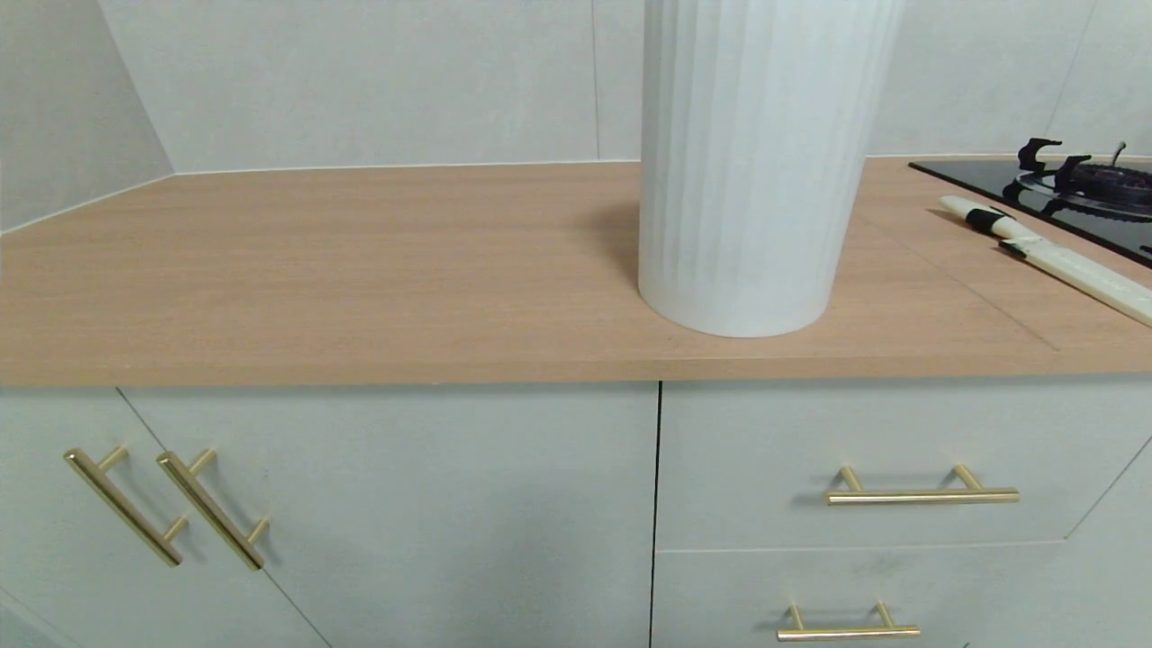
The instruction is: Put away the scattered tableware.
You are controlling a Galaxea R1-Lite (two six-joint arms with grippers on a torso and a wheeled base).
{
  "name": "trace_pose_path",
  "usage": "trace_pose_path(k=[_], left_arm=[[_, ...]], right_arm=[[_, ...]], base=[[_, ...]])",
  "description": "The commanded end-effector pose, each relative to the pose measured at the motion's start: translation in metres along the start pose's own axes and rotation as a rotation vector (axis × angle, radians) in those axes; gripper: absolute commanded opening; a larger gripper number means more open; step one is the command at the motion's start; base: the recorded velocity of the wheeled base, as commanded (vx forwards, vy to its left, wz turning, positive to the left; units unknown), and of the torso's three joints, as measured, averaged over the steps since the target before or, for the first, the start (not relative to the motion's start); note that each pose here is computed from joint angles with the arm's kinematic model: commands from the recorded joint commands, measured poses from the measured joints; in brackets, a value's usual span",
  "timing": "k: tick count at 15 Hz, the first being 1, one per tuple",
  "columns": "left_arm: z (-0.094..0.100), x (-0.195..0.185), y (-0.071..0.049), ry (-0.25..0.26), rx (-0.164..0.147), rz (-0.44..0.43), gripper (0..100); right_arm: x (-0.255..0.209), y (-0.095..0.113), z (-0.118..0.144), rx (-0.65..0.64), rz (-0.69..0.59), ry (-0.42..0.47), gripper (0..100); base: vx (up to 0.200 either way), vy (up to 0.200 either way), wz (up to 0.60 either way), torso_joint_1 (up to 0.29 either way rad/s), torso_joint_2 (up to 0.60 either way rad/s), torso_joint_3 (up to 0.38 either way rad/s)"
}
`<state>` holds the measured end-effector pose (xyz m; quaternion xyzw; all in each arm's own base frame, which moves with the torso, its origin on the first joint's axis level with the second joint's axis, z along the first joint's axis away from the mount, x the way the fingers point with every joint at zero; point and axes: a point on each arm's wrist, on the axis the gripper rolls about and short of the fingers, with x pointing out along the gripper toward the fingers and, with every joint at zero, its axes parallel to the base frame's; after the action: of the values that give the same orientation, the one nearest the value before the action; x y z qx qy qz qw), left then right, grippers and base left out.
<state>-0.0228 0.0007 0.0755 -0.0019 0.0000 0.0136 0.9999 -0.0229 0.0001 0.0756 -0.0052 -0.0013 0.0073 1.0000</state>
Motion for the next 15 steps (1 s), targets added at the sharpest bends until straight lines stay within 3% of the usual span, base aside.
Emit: trace_pose_path(k=[1, 3, 12, 15], left_arm=[[0.0000, 0.0000, 0.0000, 0.000, -0.001, 0.000, 100], [0.0000, 0.0000, 0.0000, 0.000, -0.001, 0.000, 100], [0.0000, 0.0000, 0.0000, 0.000, -0.001, 0.000, 100], [0.0000, 0.0000, 0.0000, 0.000, -0.002, 0.000, 100]], right_arm=[[0.0001, 0.0000, 0.0001, 0.000, 0.001, 0.001, 100], [0.0001, 0.0000, 0.0001, 0.000, 0.001, 0.001, 100], [0.0001, 0.0000, 0.0001, 0.000, 0.001, 0.001, 100], [0.0001, 0.0000, 0.0001, 0.000, 0.001, 0.001, 100]], base=[[0.000, 0.000, 0.00, 0.000, 0.00, 0.000], [0.000, 0.000, 0.00, 0.000, 0.00, 0.000], [0.000, -0.200, 0.00, 0.000, 0.00, 0.005], [0.000, 0.000, 0.00, 0.000, 0.00, 0.000]])
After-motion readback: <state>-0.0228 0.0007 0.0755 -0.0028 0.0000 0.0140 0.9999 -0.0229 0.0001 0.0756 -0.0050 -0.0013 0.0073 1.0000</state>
